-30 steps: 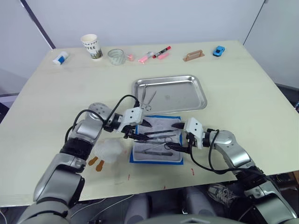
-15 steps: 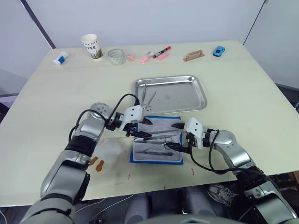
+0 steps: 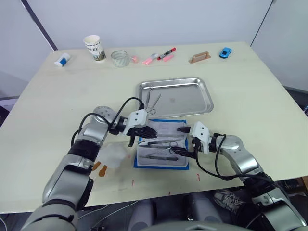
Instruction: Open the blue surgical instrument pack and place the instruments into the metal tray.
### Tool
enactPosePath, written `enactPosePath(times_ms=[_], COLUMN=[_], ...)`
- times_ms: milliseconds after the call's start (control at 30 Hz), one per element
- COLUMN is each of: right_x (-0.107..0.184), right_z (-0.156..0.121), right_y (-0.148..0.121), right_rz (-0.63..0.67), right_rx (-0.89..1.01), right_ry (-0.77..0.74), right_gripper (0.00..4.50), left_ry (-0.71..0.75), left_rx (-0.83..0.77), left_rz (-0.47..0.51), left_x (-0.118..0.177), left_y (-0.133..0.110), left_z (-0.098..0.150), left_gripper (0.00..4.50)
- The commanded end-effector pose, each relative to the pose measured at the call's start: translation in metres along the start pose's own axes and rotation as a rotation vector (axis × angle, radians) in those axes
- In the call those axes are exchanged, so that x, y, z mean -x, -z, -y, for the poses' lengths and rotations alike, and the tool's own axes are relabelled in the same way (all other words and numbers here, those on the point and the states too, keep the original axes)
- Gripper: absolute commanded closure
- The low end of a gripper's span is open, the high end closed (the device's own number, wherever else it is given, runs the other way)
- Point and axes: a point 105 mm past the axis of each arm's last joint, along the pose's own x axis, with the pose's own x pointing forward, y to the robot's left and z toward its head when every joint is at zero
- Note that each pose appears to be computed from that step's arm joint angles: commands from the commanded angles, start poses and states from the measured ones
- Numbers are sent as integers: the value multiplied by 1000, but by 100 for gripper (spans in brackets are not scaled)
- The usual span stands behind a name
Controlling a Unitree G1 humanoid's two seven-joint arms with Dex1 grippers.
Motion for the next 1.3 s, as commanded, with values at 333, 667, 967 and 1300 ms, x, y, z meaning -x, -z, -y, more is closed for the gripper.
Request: enactPosePath(times_ms=[333,667,967,1300], right_x=[8,8,7,7], right_z=[-17,-17,-17,-17], right_y=[69,69,70,71], right_rz=[-258,-258,-260,-268], right_rx=[-123,-124,-125,-128], right_ry=[4,2,-2,-8], right_gripper=[0,0,0,0], left_ry=[-2,1,-11,-31], left_rx=[-2,-40,-41,-58], left_rz=[-19,-26,-15,-11], left_x=[4,18,29,41], left_y=[3,-5,-9,-15], left_z=[-1,-6,-9,-10], left_gripper=[446,446,446,446])
